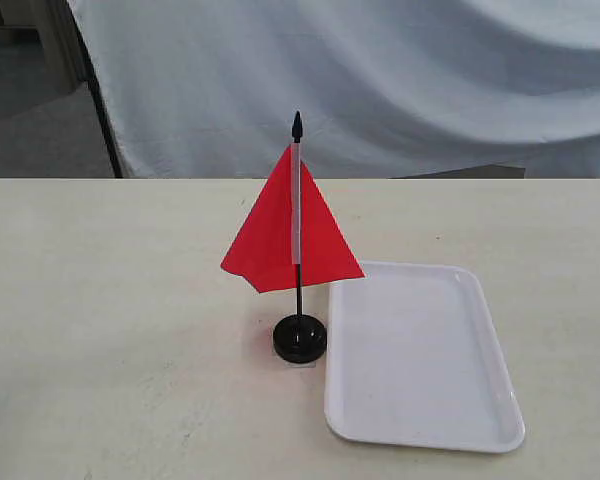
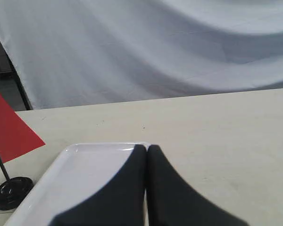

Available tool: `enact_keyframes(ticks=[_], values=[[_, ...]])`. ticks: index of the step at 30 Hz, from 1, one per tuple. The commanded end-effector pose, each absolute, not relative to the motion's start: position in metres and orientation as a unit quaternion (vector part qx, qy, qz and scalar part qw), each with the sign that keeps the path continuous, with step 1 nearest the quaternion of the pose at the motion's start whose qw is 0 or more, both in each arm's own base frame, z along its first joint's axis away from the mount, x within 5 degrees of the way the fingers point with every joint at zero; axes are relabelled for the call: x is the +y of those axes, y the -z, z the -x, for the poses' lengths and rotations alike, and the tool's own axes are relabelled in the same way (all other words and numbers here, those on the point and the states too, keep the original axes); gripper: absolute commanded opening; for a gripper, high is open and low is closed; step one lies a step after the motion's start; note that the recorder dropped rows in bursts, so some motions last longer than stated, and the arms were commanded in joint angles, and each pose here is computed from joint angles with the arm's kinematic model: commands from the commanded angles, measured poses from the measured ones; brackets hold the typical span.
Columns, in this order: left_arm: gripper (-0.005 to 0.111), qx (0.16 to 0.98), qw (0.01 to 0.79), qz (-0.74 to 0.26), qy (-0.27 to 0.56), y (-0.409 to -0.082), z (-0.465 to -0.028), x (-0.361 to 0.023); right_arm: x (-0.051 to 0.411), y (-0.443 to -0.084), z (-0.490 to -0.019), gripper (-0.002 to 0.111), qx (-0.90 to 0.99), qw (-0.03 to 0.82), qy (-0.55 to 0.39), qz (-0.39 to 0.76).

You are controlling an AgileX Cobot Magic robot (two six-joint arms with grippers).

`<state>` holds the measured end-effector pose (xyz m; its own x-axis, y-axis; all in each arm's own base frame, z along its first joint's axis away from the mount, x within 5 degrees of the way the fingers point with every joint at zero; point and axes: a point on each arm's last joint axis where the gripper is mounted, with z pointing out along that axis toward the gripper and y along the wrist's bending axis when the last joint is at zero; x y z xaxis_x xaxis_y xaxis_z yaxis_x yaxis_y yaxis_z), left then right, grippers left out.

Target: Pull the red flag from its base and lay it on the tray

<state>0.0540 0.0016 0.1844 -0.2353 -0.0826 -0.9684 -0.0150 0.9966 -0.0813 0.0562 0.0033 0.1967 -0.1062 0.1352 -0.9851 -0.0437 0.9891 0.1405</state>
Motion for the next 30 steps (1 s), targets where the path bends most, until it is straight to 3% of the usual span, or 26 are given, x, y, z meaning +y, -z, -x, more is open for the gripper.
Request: enact_keyframes(ticks=[1,20,30], values=[[0.0,0.783,0.621,0.028,0.026,-0.185,-0.054,0.002,0.003,-0.197,-0.056,0.0,0.739,0.669,-0.069,-0.03],[0.0,0.783,0.621,0.028,0.026,-0.185,-0.054,0.002,0.003,-0.199,-0.056,0.0,0.732,0.677,-0.07,-0.03],[0.0,0.783,0.621,0.028,0.026,-0.185,-0.054,0.002,0.003,-0.245,-0.047,0.0,0.529,0.844,-0.083,-0.019]])
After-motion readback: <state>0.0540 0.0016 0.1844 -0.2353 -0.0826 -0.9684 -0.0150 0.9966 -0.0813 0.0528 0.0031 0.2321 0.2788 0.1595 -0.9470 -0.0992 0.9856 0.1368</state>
